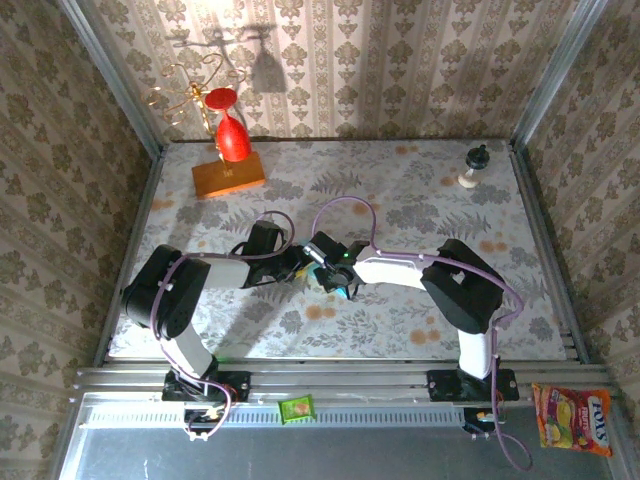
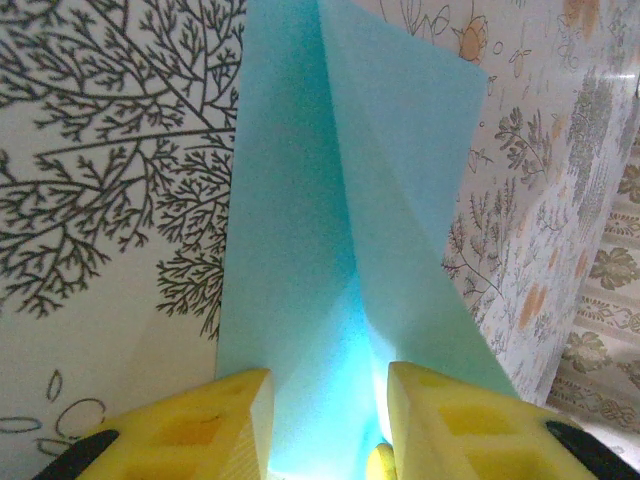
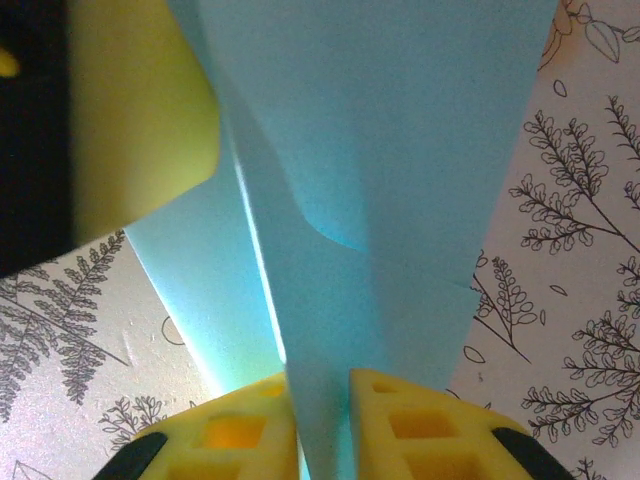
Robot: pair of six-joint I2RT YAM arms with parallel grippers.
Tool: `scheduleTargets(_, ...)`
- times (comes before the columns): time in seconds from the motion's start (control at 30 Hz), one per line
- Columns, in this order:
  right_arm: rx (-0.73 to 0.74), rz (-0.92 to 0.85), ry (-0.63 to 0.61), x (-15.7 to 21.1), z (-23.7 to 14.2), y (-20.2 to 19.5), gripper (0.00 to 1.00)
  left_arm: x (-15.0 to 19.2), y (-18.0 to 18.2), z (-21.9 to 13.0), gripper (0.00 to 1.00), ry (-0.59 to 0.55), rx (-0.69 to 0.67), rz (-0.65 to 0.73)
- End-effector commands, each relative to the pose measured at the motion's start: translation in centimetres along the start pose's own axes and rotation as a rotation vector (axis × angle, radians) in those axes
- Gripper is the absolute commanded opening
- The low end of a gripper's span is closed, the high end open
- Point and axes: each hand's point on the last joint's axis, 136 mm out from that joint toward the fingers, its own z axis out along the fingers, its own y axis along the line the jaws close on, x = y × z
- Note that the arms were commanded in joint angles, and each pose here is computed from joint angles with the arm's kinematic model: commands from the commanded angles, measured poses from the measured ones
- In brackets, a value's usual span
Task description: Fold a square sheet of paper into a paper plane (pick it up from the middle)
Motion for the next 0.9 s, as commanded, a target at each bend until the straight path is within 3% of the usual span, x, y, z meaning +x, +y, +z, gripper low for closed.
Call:
scheduleTargets(0.0,-0.001,-0.002,0.008,0.6,0.4,0.1,0.18,0.5,0.1,-0.3,0.35,0.005,-0.005,0.021)
scheduleTargets(0.37,-0.138,0.039,-0.024,0.9,0.1,1.1,0.16,-1.2,-0.5,-3.9,0.35,-0.102,-0.018,0.042)
scheduleTargets(0.87,-0.454,0.194,-0.016,2.5,0.4,1.5,0.15,-0.8,-2.1,-3.8,0.32,-0.090,0.052,0.068)
